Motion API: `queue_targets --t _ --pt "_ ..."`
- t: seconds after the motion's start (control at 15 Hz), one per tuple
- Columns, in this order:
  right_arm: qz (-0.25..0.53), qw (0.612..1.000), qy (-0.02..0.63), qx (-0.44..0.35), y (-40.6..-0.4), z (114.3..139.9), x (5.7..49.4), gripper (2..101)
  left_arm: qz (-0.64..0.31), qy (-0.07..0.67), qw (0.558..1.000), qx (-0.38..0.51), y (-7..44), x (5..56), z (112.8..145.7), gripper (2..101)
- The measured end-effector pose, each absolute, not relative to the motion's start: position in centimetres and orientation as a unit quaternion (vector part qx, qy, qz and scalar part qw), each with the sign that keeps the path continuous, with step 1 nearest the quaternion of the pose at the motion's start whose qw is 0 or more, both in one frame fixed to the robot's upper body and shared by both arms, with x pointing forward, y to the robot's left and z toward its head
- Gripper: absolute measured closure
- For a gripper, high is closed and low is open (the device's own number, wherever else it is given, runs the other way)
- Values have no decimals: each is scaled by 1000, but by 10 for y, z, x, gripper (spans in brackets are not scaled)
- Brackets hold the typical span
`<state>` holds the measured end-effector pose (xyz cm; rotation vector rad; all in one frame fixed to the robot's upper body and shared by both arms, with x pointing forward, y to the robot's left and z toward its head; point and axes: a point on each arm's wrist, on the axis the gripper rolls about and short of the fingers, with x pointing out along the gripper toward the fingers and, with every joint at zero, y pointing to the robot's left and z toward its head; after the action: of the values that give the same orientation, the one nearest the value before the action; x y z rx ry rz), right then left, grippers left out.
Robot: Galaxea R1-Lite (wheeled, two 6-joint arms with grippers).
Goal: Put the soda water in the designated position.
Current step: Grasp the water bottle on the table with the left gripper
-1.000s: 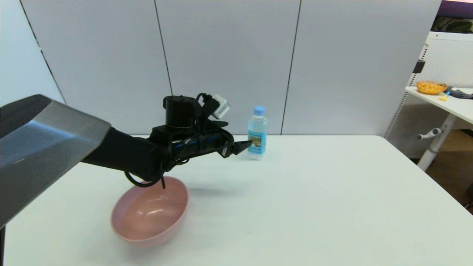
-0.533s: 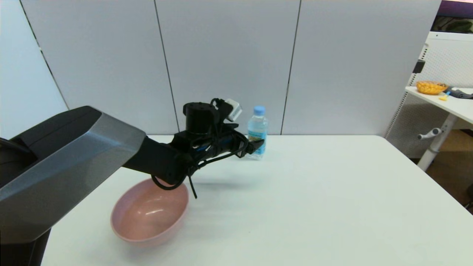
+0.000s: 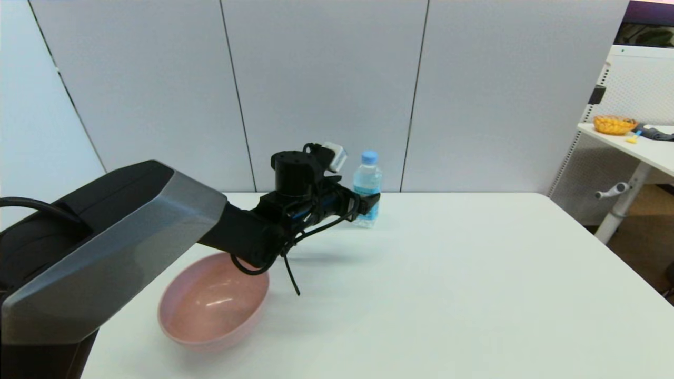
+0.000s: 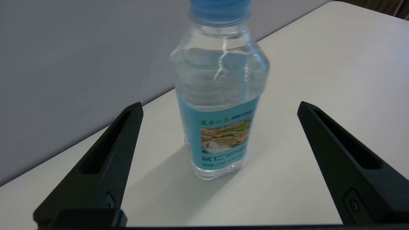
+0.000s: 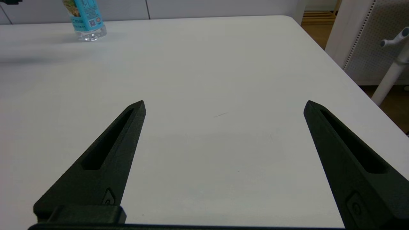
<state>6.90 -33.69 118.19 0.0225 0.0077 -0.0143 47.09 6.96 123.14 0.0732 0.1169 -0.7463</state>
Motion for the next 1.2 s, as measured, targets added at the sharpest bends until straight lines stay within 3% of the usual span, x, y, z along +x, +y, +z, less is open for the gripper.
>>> queue_targets --t 1.2 --pt "-7 1000 4 11 -337 1182 69 43 -343 31 939 15 41 490 1223 54"
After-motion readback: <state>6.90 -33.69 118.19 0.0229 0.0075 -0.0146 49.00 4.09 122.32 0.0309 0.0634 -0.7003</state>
